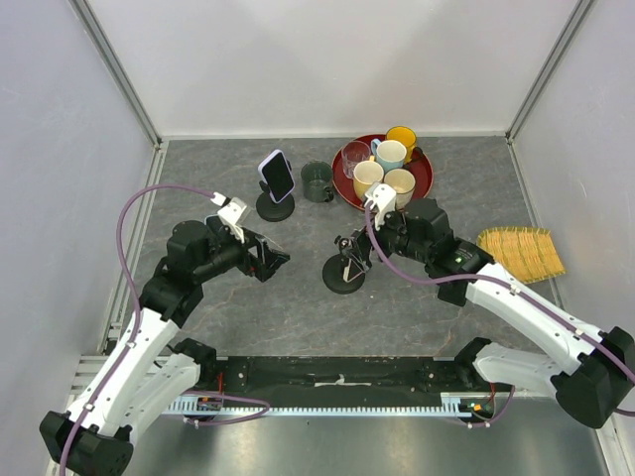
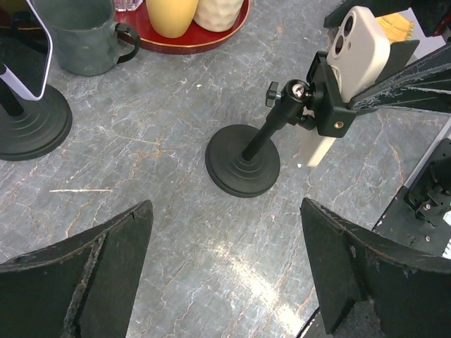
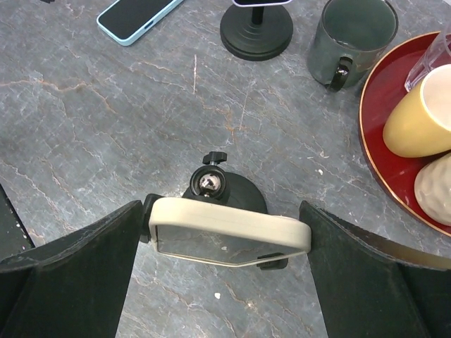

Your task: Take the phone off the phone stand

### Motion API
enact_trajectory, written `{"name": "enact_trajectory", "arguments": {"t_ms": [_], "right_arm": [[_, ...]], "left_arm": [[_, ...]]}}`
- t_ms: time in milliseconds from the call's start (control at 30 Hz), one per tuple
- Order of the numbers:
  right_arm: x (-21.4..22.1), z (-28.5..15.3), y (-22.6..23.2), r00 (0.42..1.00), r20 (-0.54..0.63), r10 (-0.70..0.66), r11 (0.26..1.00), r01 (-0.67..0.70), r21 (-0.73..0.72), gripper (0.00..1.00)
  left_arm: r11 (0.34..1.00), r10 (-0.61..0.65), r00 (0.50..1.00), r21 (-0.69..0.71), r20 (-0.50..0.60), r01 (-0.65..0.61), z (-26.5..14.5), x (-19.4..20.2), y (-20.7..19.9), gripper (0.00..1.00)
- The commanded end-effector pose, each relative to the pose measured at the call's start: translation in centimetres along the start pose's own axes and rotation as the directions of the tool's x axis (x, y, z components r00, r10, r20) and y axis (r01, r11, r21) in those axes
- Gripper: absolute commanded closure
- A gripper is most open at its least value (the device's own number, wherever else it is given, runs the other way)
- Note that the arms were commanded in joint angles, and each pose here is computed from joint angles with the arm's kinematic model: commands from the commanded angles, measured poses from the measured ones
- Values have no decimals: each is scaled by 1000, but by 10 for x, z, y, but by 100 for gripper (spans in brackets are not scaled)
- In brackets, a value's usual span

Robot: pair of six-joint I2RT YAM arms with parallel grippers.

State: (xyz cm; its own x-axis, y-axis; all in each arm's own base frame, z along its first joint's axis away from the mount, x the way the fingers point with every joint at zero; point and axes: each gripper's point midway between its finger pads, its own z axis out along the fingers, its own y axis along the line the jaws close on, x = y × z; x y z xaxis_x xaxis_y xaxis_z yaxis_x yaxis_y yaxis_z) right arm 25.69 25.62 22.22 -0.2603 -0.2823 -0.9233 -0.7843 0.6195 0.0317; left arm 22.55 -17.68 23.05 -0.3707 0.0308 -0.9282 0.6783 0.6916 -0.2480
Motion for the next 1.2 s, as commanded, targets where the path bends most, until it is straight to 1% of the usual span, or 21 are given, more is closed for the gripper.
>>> {"name": "enact_trajectory", "arguments": {"t_ms": [0,133,267,333,400,433,467,567,600,667,700,733,800,833,867,900,933,1000,1033,1067,1167], "right_arm": [[-16,-10,5,999,54,-4,1000,4,-8,2],[-24,-17,1,997,80,4,1000,-5,21,2],[-30,-29,-10,994,111,17,995,-28,101,2],[-38,-40,-14,989,149,18,990,-38,135,2],[-45,-54,-22,983,186,10,981,-46,189,2],[-47,-58,-22,980,197,6,979,-46,197,2],[-47,-63,-25,976,214,27,973,-75,218,2],[-54,-83,-26,961,274,19,966,-88,242,2],[-53,-86,-25,959,283,16,967,-86,240,2],[-51,-92,-22,953,302,10,970,-82,228,2],[-50,-94,-19,951,309,8,973,-79,217,2],[-46,-94,-17,951,309,11,975,-79,209,2],[-46,-100,-15,944,329,12,977,-81,199,2],[-43,-99,-14,945,326,15,977,-83,194,2],[-44,-103,-12,940,341,17,978,-87,191,2],[-43,-104,-13,940,341,17,978,-87,192,2],[-39,-103,-12,941,338,21,978,-90,190,2],[-37,-105,-12,939,344,21,977,-92,190,2],[-36,-105,-12,939,343,19,978,-90,189,2],[-35,-105,-11,938,345,16,978,-86,189,2],[-35,-106,-12,938,347,8,978,-79,193,2]], "left_arm": [[998,49,999,39,15,-50,2,-5,-6,9],[998,47,999,42,-3,-47,6,0,-5,9],[998,39,999,46,-26,-37,10,4,-5,9],[999,25,999,47,-38,-23,13,6,-6,9],[1000,-24,998,14,-62,25,19,11,0,10],[997,-75,995,4,-71,76,20,13,-1,10],[994,-109,989,-5,-97,109,25,20,2,10],[982,-188,975,7,-115,190,33,24,-3,11],[976,-216,972,9,-86,218,37,18,-4,11],[972,-232,970,26,-74,235,45,22,-9,11],[972,-232,972,27,-25,233,51,14,-8,11],[975,-216,976,48,-4,216,57,13,-14,11],[980,-195,981,38,-10,195,70,29,-11,11],[986,-156,987,73,41,153,77,20,-17,11],[988,-138,990,77,35,136,81,34,-15,11],[992,-105,992,84,67,99,85,34,-14,11],[992,-79,988,112,134,64,93,27,-17,11],[991,-50,984,129,169,28,99,40,-14,11],[990,-26,972,143,232,-8,105,33,-15,12],[990,-18,973,143,232,-16,109,41,-13,13],[981,13,969,186,248,-61,124,42,-17,16]]}}
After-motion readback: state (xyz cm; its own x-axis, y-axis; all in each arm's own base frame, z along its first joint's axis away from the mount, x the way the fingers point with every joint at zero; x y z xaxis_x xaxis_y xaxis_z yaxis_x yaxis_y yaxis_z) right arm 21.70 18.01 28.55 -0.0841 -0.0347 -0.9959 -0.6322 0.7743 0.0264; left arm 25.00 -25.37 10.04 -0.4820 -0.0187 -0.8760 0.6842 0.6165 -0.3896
